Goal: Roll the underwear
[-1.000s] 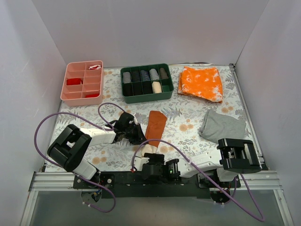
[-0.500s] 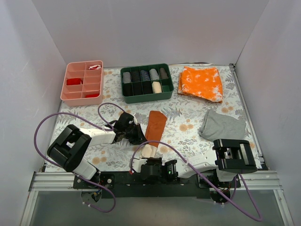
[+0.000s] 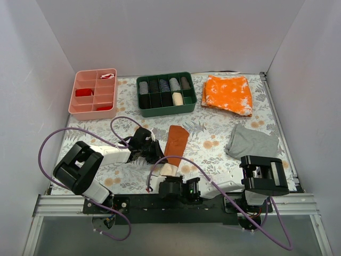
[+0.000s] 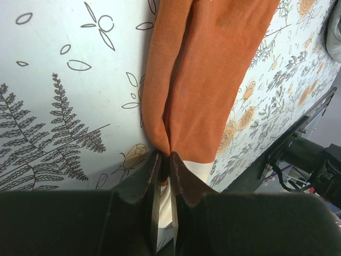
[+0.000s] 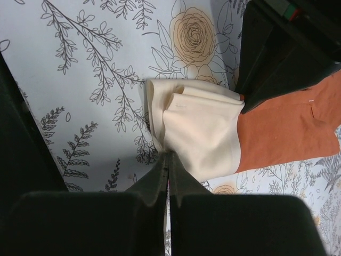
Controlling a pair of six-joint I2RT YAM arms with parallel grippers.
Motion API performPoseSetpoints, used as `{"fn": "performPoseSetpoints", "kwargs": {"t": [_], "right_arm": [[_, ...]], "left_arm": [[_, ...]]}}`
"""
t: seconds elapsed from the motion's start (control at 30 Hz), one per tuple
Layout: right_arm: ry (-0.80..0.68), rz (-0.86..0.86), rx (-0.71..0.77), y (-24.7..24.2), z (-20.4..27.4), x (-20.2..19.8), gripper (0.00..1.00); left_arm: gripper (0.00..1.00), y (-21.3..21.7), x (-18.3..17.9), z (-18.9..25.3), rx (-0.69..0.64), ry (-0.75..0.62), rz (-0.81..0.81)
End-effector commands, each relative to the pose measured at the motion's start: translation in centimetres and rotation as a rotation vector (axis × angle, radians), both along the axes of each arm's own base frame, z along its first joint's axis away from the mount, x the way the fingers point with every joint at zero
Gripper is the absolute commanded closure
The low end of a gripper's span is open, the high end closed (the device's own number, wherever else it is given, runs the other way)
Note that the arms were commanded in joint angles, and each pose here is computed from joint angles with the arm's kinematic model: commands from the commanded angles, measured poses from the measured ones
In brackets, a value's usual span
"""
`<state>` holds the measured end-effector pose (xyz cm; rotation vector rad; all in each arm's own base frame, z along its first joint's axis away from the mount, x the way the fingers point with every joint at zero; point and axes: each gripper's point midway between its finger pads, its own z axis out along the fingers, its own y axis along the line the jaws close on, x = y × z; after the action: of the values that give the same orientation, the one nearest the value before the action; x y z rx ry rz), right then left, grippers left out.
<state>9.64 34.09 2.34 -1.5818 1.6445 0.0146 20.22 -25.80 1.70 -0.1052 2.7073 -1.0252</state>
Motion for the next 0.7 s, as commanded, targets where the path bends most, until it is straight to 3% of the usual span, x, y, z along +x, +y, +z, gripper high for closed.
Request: {"fn": "performPoseSetpoints", "kwargs": {"t": [0.0, 0.17, 0.37, 0.67], "right_arm": [[0.091, -0.015, 0.027, 0.1, -0.2, -0.1, 0.99], [0.157, -0.013, 0.067, 0.0, 0.5, -0.6, 0.99], [0.266, 0.001, 0.152, 0.5, 2.0, -1.8, 0.99], [0.379, -0.048, 0.254, 0.9, 2.7, -1.1, 0.99]], "left_arm": [[0.93, 6.8, -3.1, -6.0, 0.327, 0.104, 0.055], [0.84, 6.9, -2.2, -4.9, 0.322, 0.056, 0.097], [0.63, 6.9, -1.0, -3.5, 0.309, 0.005, 0.135], [0.53, 7.9, -0.6, -2.9, 0.334, -0.018, 0.201]]}}
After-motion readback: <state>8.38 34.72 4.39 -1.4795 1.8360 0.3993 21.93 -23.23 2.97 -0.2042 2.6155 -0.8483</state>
